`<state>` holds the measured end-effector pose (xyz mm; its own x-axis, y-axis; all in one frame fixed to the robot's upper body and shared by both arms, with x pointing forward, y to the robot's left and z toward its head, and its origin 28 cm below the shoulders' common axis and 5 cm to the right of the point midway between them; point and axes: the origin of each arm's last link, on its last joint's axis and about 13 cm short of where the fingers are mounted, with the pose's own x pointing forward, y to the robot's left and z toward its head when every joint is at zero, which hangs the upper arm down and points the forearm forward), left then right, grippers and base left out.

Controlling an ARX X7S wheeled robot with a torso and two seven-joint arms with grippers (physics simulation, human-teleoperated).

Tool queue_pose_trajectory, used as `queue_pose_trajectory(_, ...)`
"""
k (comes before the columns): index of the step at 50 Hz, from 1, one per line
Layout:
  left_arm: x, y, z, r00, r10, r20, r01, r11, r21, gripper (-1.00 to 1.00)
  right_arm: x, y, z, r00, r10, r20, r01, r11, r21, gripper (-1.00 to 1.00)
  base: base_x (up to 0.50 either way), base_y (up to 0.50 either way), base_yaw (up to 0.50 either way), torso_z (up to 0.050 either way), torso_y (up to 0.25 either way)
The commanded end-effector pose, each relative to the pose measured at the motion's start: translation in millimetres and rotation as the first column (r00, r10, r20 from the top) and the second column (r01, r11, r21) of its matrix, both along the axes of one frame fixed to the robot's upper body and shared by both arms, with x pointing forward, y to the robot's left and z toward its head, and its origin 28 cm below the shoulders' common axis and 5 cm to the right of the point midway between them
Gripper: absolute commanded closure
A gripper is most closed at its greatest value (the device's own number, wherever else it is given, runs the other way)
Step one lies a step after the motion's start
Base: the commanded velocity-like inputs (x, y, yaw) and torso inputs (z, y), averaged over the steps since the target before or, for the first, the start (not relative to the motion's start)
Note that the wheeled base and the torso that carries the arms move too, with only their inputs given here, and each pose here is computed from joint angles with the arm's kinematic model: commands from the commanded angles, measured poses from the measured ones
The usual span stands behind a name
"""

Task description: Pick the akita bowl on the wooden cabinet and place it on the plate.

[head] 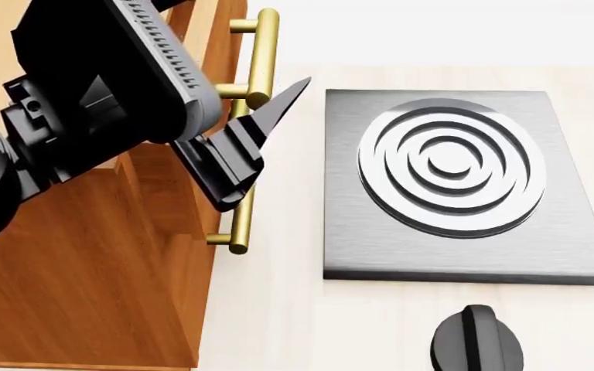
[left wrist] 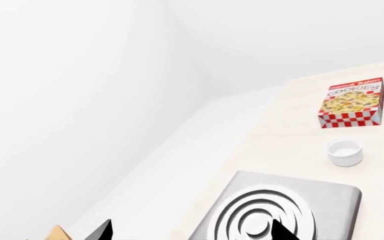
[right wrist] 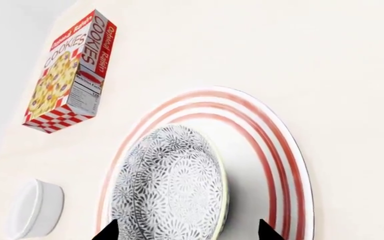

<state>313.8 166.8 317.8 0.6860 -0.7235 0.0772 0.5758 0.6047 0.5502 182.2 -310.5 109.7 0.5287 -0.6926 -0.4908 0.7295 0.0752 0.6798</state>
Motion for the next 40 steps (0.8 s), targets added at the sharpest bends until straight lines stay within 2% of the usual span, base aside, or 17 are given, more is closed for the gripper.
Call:
queue_pose_trajectory(1,-0.4,1.9,-1.1,1.000,0.007,-0.001,-0.007,1.000,-0.003,-1.00,-4.1,0.8,8.8,1.000,0.002,0.012,-0.001,1.000,-0.026,-1.00,0.00,0.00,0.00,0.000,0.000)
queue_pose_trajectory(20,-1.6,4.3,0.2,1.000,0.012,0.002,-0.012,1.000,-0.009,-1.00,-11.2,0.1,20.2,1.000,-0.003,0.022,0.004,0.998,-0.062,-1.00,0.00,0.00,0.00,0.000,0.000)
queue_pose_trajectory(40,-3.4,6.1,-0.1,1.000,0.019,0.004,-0.019,1.000,-0.012,-1.00,-34.8,-3.3,38.5,0.999,-0.032,0.038,0.037,0.991,-0.130,-1.00,0.00,0.00,0.00,0.000,0.000)
